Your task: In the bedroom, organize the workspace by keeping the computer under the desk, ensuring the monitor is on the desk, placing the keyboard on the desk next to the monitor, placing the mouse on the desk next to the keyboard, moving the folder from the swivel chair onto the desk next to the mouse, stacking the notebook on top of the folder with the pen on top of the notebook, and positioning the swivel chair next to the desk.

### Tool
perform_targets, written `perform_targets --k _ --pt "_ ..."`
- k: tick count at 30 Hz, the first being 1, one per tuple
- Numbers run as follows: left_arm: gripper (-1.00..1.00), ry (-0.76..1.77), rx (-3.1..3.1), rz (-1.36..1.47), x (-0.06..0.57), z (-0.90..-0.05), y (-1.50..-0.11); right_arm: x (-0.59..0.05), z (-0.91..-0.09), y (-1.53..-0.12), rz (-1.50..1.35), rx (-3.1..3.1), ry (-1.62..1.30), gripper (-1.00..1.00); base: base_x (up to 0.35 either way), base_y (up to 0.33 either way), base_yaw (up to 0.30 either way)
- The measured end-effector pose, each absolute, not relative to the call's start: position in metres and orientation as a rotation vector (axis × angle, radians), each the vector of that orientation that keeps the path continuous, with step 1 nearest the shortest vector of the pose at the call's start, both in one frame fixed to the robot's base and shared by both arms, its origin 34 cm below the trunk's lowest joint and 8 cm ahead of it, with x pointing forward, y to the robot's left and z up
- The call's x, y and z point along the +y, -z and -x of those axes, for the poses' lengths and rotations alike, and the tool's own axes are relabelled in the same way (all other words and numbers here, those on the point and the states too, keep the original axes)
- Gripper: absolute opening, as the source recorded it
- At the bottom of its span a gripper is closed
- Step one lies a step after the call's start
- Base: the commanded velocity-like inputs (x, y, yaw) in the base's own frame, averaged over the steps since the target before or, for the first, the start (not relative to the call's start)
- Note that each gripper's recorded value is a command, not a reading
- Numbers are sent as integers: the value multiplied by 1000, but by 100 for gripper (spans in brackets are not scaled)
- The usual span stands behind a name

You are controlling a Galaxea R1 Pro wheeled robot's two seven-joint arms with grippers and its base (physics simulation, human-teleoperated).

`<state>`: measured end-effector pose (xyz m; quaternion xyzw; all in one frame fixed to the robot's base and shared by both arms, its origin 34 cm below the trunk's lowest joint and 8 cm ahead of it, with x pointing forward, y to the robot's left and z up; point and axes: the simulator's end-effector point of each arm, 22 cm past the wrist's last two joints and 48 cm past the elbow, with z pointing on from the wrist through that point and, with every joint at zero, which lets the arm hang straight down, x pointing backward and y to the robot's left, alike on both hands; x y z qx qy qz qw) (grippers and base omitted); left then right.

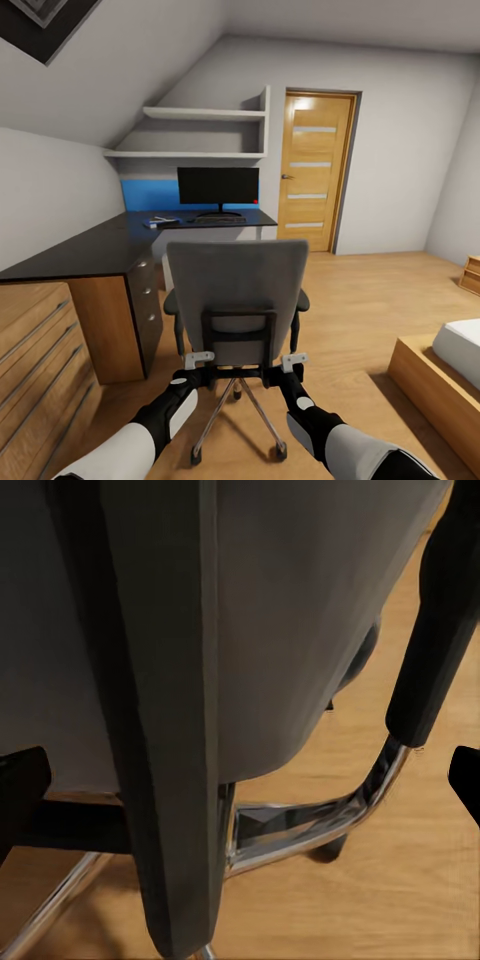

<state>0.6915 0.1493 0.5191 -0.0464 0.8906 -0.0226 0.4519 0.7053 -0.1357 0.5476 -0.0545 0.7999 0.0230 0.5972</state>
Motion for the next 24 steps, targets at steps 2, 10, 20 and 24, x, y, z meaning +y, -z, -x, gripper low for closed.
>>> perform_targets --k 2,10,20,24 --pt "100 55 2202 115 150 -691 -518 -135 -705 -547 131 1856 -53 100 322 0 86" --pt "100 49 2218 113 150 -687 -511 -135 -705 -547 135 1857 -52 100 322 0 30" --pt "100 52 2222 113 149 -686 -509 -135 -705 -545 143 1860 -50 100 322 0 90" --pt "100 49 2222 111 149 -686 -509 -135 -705 -545 141 1860 -49 100 322 0 2"
